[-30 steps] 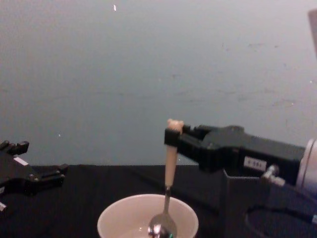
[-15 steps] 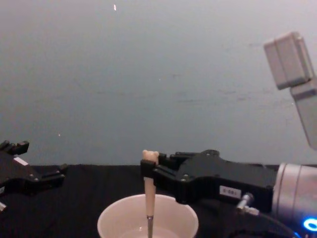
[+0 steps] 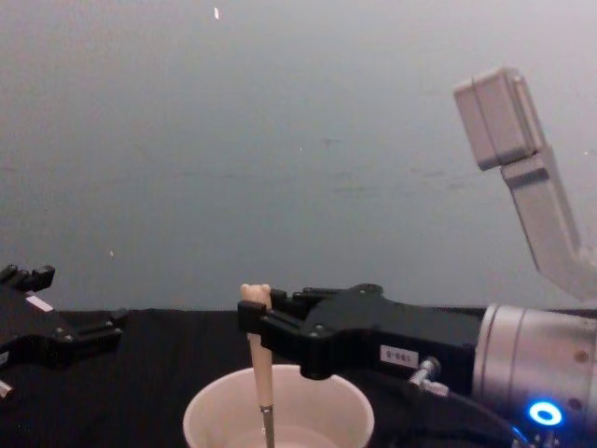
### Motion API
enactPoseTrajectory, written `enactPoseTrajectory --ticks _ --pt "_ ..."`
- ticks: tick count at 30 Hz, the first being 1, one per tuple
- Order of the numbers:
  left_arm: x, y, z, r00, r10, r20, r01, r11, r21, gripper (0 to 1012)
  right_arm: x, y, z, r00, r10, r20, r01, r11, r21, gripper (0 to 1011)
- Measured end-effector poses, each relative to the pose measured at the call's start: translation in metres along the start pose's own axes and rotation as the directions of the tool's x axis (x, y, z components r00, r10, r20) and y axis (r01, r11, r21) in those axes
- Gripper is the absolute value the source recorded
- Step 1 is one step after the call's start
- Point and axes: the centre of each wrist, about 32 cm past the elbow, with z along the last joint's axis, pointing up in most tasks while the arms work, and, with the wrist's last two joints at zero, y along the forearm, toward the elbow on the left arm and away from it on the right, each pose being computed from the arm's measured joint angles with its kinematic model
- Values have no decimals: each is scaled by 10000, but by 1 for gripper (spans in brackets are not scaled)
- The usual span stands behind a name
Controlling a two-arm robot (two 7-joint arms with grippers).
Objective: Pick up the stirring spoon with one hand, stir inside the cup, then place it back in its original position.
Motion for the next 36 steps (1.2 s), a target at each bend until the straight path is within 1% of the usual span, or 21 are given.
enactPoseTrajectory --ticks 7,10,20,24,29,31,33,34,36 --pt "0 0 0 10000 0 0 0 10000 0 1001 54 83 -3 9999 -122 -108 123 9999 21 214" --pt "0 0 0 10000 0 1 0 10000 0 1001 102 109 19 9993 -360 -133 362 9993 131 213" --pt "0 0 0 10000 0 0 0 10000 0 1001 196 97 47 9957 -904 -196 909 9954 292 213" --pt "0 0 0 10000 0 0 0 10000 0 1001 223 59 51 9942 -1059 -199 1064 9939 285 213" --pt "0 0 0 10000 0 0 0 10000 0 1001 234 -42 62 9931 -1159 -178 1164 9929 261 213" --pt "0 0 0 10000 0 -1 0 10000 0 1001 228 -79 69 9930 -1165 -185 1170 9928 264 214" --pt "0 0 0 10000 0 0 0 10000 0 1002 205 -155 87 9935 -1115 -238 1122 9932 294 214" --pt "0 0 0 10000 0 0 0 10000 -1 1001 205 -155 87 9935 -1115 -238 1122 9932 294 213" --pt "0 0 0 10000 0 0 0 10000 -1 1001 169 -223 107 9945 -994 -326 1005 9943 354 213"
